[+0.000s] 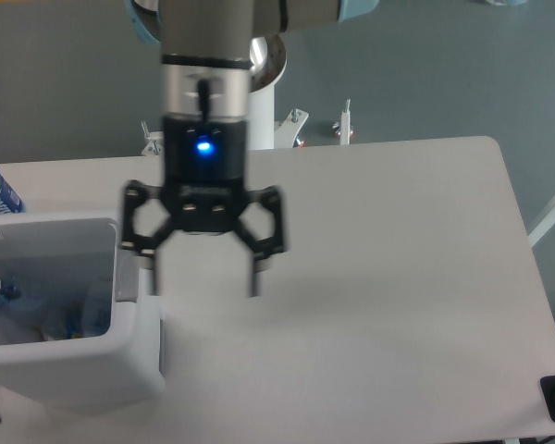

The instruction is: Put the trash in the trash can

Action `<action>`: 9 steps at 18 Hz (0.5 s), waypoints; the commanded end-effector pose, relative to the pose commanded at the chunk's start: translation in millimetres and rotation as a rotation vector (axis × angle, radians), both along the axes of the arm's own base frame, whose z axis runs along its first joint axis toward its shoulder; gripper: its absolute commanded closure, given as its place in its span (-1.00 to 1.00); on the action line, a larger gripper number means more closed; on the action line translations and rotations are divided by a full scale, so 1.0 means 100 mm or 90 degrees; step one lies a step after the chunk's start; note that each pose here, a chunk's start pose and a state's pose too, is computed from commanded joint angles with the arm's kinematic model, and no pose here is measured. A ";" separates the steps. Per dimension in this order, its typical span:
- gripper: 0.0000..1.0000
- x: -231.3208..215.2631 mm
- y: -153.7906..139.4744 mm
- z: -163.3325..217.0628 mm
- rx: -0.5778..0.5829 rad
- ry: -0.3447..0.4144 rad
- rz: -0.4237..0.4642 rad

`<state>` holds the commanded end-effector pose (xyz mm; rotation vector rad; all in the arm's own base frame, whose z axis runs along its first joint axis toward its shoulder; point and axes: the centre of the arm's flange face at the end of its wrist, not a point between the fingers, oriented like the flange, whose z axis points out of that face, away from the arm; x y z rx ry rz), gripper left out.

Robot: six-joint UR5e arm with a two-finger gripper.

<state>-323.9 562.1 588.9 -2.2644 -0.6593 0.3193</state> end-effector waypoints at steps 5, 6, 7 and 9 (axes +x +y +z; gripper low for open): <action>-1.00 -0.27 -0.39 -0.03 -0.163 0.107 -0.048; -1.00 -0.30 -0.47 -0.05 -0.198 0.111 -0.074; -1.00 -0.32 -0.55 -0.06 -0.230 0.113 -0.099; -1.00 -0.38 -0.71 -0.08 -0.285 0.105 -0.141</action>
